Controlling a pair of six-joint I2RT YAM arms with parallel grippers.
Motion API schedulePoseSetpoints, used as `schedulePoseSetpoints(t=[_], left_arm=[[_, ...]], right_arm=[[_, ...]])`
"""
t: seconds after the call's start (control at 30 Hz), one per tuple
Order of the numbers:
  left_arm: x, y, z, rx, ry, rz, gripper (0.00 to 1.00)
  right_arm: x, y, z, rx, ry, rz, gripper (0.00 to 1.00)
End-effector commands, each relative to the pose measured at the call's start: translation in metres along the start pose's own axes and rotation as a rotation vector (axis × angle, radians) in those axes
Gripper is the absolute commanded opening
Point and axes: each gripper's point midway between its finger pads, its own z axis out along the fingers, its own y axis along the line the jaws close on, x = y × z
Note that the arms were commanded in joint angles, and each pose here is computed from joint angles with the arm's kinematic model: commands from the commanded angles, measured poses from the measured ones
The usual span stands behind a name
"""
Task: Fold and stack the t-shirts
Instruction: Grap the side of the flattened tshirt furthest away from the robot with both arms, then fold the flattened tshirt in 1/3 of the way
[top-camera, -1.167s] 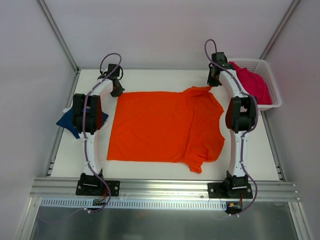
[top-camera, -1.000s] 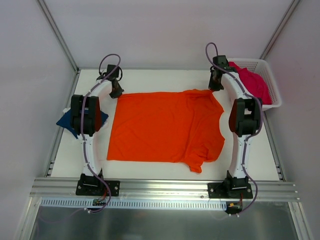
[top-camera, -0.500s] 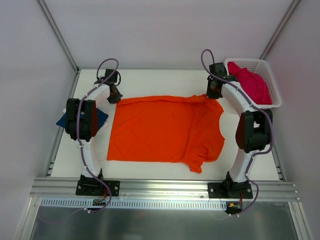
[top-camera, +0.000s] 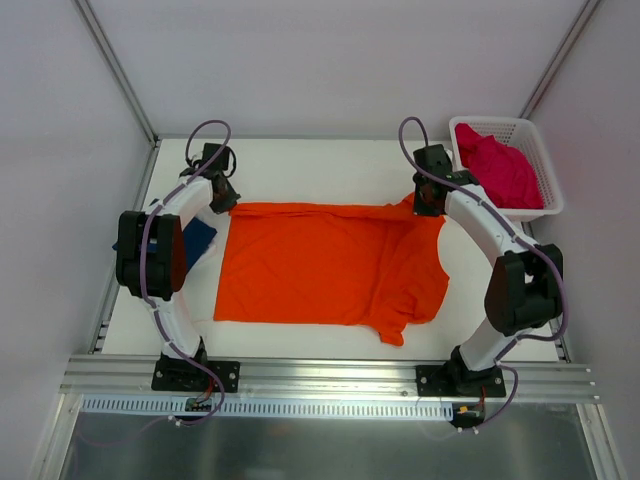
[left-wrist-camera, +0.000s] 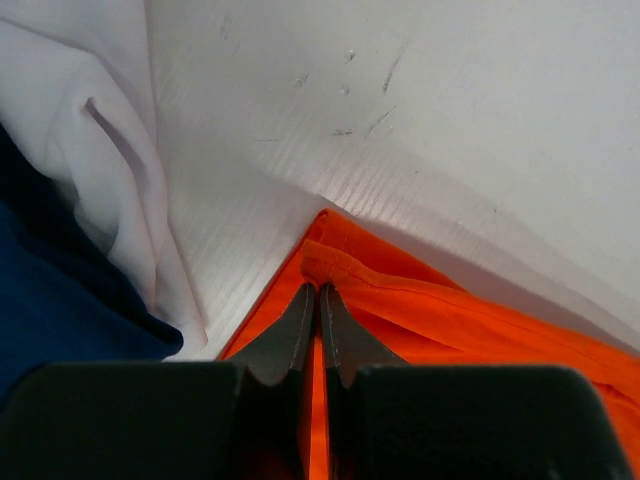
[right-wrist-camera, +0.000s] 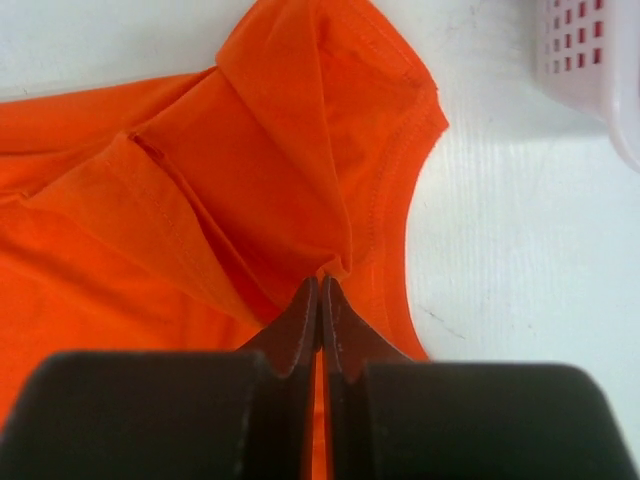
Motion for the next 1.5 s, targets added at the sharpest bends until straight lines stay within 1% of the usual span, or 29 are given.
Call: schedulePoseSetpoints(t=[0.0,0.13,0.33,0.53,0.73,0.83,0.87,0.93,0.97,1.07,1.1,1.13,1.17,1.2,1.23,1.27,1.33,1.4,1.43,1.47], left_arm=[[-0.023,-0.004,-0.023,0.038,-0.082,-0.025,0.0],[-0.026,-0.007,-0.027,0.055,-0.095,-0.016,0.0],[-0.013,0.002,-0.019,0.028,-0.068,-0.011,0.0],[0.008,0.014,-0.01,-0.002,-0.018,0.001,0.0],[0.015,0.017,-0.005,-0.005,0.004,0.026,0.0],[0.019,0.02,-0.004,-0.01,0.013,0.032,0.03],[0.02,0.022,-0.004,-0.017,0.012,0.035,0.06],[0.022,0.026,-0.007,-0.025,0.008,0.035,0.18],[0.021,0.026,-0.008,-0.027,0.001,0.035,0.28],[0.024,0.03,-0.013,-0.037,-0.012,0.047,0.5],[0.025,0.03,-0.015,-0.036,-0.013,0.05,0.6],[0.025,0.031,-0.019,-0.034,-0.021,0.051,0.72],[0.025,0.031,-0.022,-0.032,-0.026,0.052,0.93],[0.025,0.03,-0.024,-0.033,-0.036,0.053,0.96],[0.024,0.029,-0.03,-0.023,-0.047,0.049,0.96],[0.022,0.028,-0.034,-0.016,-0.057,0.046,0.97],[0.018,0.023,-0.046,0.004,-0.087,0.04,0.97],[0.013,0.016,-0.059,0.035,-0.118,0.039,0.97],[0.012,0.014,-0.064,0.044,-0.126,0.04,0.96],[0.009,0.012,-0.069,0.056,-0.137,0.04,0.96]], right_arm=[[-0.009,-0.014,-0.031,0.03,-0.069,0.033,0.01],[-0.008,-0.022,-0.045,0.036,-0.084,0.035,0.0],[0.001,-0.028,-0.057,0.04,-0.09,0.033,0.01],[0.017,-0.031,-0.057,0.055,-0.059,0.026,0.01],[0.032,-0.033,-0.058,0.069,-0.031,0.021,0.01],[0.046,-0.037,-0.055,0.093,-0.002,0.012,0.01],[0.048,-0.037,-0.055,0.098,0.001,0.015,0.01],[0.059,-0.042,-0.053,0.118,0.015,0.015,0.01],[0.063,-0.044,-0.054,0.124,0.021,0.018,0.01],[0.077,-0.045,-0.054,0.131,0.036,0.024,0.01],[0.086,-0.045,-0.052,0.135,0.049,0.025,0.01],[0.089,-0.046,-0.053,0.14,0.046,0.028,0.08],[0.092,-0.043,-0.054,0.137,0.044,0.017,0.4],[0.094,-0.042,-0.054,0.144,0.038,0.023,0.51],[0.098,-0.046,-0.053,0.164,0.033,0.016,0.59],[0.098,-0.042,-0.054,0.158,0.019,0.011,0.7],[0.096,-0.041,-0.055,0.16,-0.007,0.008,0.79],[0.091,-0.039,-0.064,0.149,-0.04,0.008,0.82],[0.087,-0.04,-0.068,0.151,-0.06,0.007,0.88],[0.081,-0.039,-0.076,0.136,-0.086,0.015,0.89]])
